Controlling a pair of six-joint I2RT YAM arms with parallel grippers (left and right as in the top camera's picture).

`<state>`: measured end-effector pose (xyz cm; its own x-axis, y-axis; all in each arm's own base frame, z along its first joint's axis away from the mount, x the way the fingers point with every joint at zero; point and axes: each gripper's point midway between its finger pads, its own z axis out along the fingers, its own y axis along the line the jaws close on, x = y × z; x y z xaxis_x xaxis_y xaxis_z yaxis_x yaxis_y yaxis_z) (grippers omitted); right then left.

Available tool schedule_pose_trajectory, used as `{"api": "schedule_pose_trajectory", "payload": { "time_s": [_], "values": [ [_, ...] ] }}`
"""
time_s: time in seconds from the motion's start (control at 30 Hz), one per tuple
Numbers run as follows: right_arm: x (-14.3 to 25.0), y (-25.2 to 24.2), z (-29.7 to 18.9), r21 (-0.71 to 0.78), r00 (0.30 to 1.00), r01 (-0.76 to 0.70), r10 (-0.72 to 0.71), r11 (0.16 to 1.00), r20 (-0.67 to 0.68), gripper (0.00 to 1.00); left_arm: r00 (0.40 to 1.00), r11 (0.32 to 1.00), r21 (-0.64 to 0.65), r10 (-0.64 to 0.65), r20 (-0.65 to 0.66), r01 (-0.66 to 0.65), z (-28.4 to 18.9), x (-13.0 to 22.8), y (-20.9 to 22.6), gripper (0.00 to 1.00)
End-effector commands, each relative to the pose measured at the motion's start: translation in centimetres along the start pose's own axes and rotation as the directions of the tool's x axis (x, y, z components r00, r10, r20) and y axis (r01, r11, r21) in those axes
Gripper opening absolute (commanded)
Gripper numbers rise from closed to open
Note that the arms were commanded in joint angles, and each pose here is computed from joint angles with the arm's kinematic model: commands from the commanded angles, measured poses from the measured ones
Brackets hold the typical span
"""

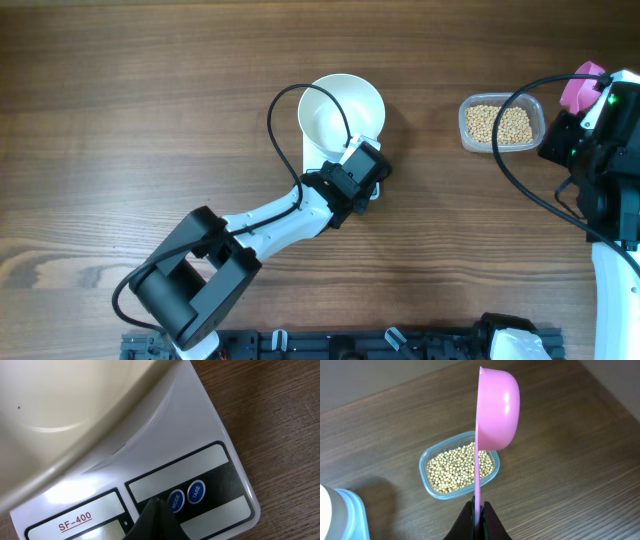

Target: Scoop item into bowl and weigh 150g on scale

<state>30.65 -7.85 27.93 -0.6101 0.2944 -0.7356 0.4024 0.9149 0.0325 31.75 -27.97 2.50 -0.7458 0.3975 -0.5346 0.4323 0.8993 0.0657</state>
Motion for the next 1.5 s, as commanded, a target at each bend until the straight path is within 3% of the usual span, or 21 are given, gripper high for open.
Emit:
{"api": "schedule_pose_trajectory", "payload": {
  "time_s": [0.0,0.53,1.3,1.47],
  "values": [
    [0.0,-0.5,0.1,0.027,1.000,0.013,-0.013,1.000,-0.003,0.04,1.000,1.000,-0.025,0.016,-0.011,-0.016,0.3,0.5,0.5,0.04],
    [0.6,-0.6,0.1,0.030,1.000,0.017,-0.017,0.999,-0.024,0.04,0.999,0.999,-0.034,0.023,-0.040,-0.024,0.7,1.8,0.8,0.04],
    [0.6,-0.6,0.1,0.031,0.999,0.018,-0.017,0.999,-0.027,0.04,1.000,0.998,-0.052,-0.023,0.003,0.023,1.1,0.4,2.3,0.04],
    [0.6,-0.6,0.1,0.031,0.999,0.018,-0.017,0.999,-0.027,0.04,1.000,1.000,0.015,0.019,0.000,-0.019,1.1,0.3,1.3,0.04]
  ]
}}
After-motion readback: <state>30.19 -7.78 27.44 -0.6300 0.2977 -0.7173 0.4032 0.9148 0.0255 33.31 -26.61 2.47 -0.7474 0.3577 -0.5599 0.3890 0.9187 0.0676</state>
